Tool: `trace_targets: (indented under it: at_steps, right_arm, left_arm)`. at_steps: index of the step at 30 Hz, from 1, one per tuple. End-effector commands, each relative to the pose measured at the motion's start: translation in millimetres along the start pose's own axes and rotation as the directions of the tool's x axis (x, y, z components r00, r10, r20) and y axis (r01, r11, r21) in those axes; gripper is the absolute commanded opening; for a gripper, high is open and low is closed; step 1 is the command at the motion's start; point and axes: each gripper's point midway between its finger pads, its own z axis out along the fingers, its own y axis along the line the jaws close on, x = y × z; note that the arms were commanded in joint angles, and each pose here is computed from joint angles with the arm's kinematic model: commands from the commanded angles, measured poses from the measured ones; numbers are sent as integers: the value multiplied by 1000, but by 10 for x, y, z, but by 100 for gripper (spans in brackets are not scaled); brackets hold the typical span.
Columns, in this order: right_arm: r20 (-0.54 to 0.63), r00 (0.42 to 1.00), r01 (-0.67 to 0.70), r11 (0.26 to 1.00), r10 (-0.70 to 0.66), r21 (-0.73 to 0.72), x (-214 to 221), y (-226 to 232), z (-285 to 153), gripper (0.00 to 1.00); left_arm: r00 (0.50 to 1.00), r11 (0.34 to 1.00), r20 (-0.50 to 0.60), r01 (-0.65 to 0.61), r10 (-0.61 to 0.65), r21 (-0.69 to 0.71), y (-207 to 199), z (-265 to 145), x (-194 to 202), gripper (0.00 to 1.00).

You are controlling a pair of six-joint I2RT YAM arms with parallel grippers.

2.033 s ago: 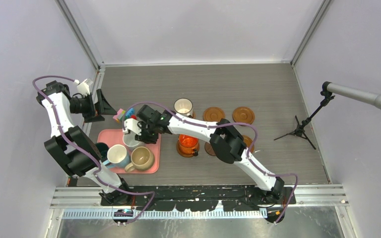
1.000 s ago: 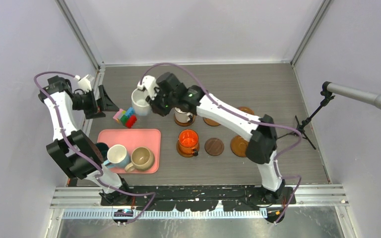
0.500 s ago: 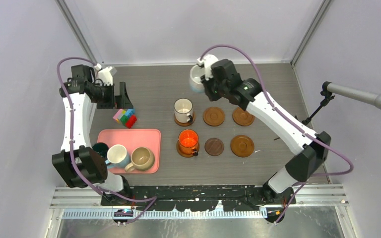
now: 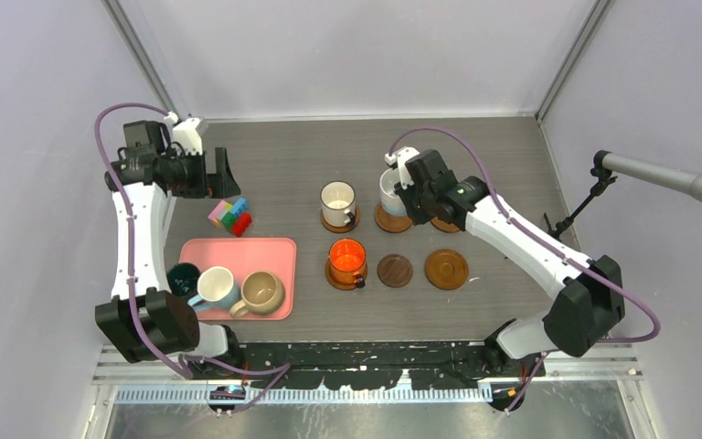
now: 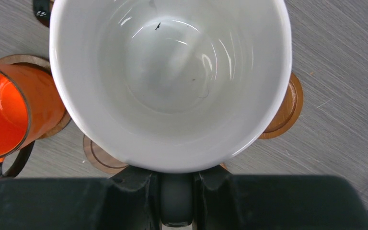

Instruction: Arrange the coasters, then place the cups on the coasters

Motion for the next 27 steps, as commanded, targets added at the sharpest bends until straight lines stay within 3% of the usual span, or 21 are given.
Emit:
trace_targets:
  at_steps: [1,6,17,27]
  right_arm:
    - [139,990,-20,1000,17,22,-414,-127,146,0]
    - [77,996,-39,999,38,19,-310,-217,446,0]
    - [113,986,-123,992,119,28,-220,-215,839,0]
    - [97,989,-111,994,108,20,-38,-164,1044,0]
  left_arm:
    - [993,993,68,-96,100,-62,51,-114,-107,100]
    - [996,993,23,-89,91,-73,61,-139,17,100]
    - [996,988,17,-85,88,-129,146,-131,147,100]
    - [996,990,2,-85,85,-117,137,-99,210,100]
